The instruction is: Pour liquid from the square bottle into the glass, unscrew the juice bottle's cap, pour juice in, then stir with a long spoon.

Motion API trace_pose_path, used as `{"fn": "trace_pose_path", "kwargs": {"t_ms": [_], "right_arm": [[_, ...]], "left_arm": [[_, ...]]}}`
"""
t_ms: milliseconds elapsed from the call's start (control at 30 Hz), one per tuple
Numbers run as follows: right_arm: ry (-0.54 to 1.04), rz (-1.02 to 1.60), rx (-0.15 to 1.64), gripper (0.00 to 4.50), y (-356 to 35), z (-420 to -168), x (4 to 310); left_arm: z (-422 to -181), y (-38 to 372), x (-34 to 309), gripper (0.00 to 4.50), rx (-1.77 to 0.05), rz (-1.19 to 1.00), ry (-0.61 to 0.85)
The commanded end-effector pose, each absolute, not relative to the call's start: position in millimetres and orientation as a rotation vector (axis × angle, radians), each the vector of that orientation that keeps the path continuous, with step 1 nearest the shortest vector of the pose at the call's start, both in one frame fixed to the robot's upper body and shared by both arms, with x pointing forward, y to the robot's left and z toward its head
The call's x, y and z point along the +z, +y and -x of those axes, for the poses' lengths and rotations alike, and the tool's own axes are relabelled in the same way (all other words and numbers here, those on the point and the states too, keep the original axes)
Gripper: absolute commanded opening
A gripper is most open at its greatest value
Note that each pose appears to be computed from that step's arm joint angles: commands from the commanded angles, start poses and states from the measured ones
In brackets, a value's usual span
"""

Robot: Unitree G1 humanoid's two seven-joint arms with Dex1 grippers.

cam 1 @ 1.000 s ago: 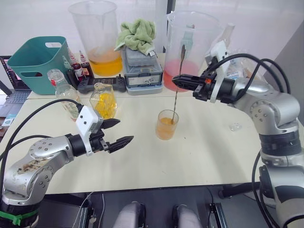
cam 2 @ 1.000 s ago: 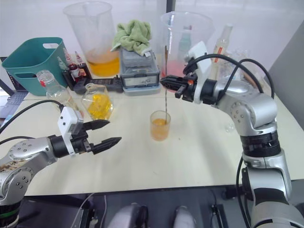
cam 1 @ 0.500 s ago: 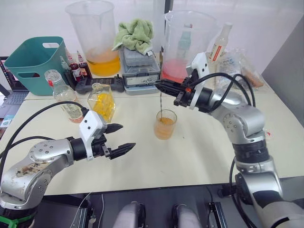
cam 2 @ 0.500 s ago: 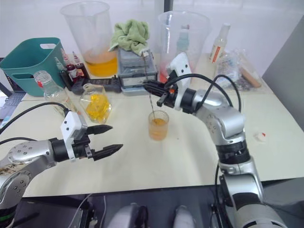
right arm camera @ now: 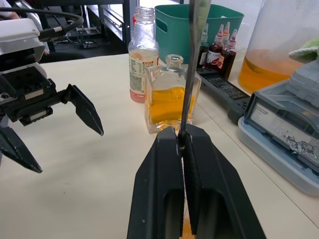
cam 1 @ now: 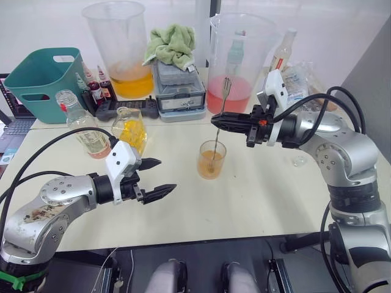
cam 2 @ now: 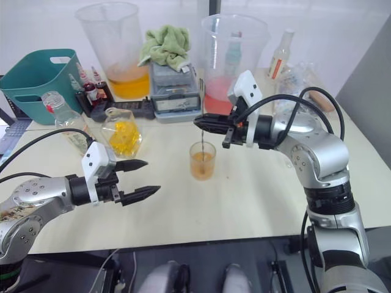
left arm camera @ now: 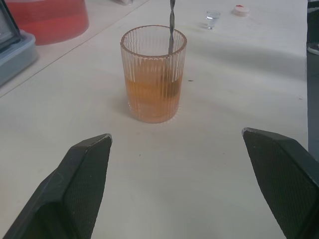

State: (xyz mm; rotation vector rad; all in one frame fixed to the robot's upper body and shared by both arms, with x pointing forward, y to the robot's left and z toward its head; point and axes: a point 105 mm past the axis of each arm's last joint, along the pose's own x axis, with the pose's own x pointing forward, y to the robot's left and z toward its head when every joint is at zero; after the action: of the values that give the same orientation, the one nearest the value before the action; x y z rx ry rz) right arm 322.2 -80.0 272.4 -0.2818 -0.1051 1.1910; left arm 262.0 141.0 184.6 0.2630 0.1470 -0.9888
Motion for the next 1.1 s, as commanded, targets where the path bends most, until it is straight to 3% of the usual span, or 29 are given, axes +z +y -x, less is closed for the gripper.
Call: {"fn": "trace_pose_path", "kwargs": {"t_ms": [33, 333, 467, 733, 933, 1100], "right_arm": [[-0.154, 0.317, 1.143, 0.00, -89.2, -323.9, 280.4], [-0.249, 0.237, 1.092, 0.00, -80.0, -339.6, 286.8], [-0.185, 0.195, 1.138, 0.00, -75.1, -338.1, 278.7], [-0.212, 0.138, 1.147, 0.00, -71.3, -337.2, 283.4], [-0.272, 0.140, 1.181, 0.00, -51.9, -344.0, 290.9], [-0.286, 0.254, 1.102, 0.00, -56.3, -358.4, 289.5]], "left_arm": [[-261.8, 138.9, 192.5, 4.44, -1.001, -0.292, 0.109], [-262.1, 137.9, 191.7, 4.44, -1.004, -0.295, 0.110], [-262.9, 138.4, 191.6, 4.44, -1.005, -0.302, 0.111], [-264.0, 140.5, 190.6, 4.44, -1.001, -0.307, 0.114], [-265.3, 136.2, 188.9, 4.44, -1.021, -0.304, 0.111], [-266.9, 136.6, 189.1, 4.44, -1.015, -0.308, 0.107]]}}
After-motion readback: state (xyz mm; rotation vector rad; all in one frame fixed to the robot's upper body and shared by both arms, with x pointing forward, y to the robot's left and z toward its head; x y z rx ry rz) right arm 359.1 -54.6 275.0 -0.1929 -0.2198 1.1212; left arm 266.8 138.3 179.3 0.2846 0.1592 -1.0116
